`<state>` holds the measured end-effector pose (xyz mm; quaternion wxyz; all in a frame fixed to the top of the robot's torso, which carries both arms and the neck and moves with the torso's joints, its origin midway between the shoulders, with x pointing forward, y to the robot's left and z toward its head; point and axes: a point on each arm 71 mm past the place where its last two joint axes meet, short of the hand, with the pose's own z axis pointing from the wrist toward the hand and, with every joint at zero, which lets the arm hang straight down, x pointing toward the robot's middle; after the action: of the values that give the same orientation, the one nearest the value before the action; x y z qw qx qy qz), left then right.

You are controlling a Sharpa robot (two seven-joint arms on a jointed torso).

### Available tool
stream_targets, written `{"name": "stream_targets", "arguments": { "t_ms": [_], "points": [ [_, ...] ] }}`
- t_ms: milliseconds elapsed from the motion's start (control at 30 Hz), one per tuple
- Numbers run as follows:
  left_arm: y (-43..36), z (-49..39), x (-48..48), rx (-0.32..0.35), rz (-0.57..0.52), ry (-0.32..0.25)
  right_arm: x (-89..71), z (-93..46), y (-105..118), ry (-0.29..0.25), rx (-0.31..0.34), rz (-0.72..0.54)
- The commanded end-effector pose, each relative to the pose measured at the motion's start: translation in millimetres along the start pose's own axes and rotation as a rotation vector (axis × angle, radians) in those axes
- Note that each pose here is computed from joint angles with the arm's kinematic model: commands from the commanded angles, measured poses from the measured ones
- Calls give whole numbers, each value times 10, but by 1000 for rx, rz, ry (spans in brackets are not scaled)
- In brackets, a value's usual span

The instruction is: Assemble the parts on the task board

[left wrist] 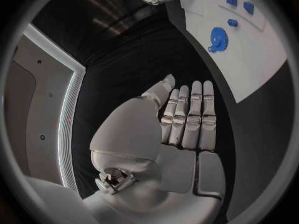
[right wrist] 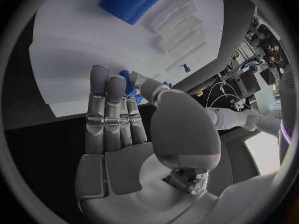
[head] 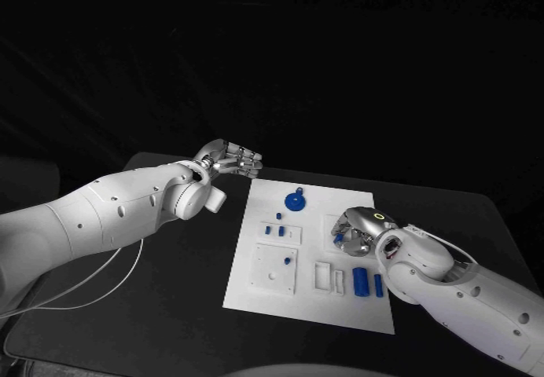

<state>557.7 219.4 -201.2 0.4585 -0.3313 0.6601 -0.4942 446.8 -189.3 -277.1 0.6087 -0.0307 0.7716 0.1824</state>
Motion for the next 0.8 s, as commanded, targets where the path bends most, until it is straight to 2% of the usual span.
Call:
{"name": "stream_targets", "arguments": {
  "t_ms": [33,567,800],
  "points": [
    [-8,4,11,4,-16,8,0,-3,27,0,-4,-24],
    [6,-2,-23,0,-16,1,-76,-37,79,-104,-9,-18],
    [14,-3,-42,-3,-15,-2,-173,-74,146,-145,-27,25]
  ]
}}
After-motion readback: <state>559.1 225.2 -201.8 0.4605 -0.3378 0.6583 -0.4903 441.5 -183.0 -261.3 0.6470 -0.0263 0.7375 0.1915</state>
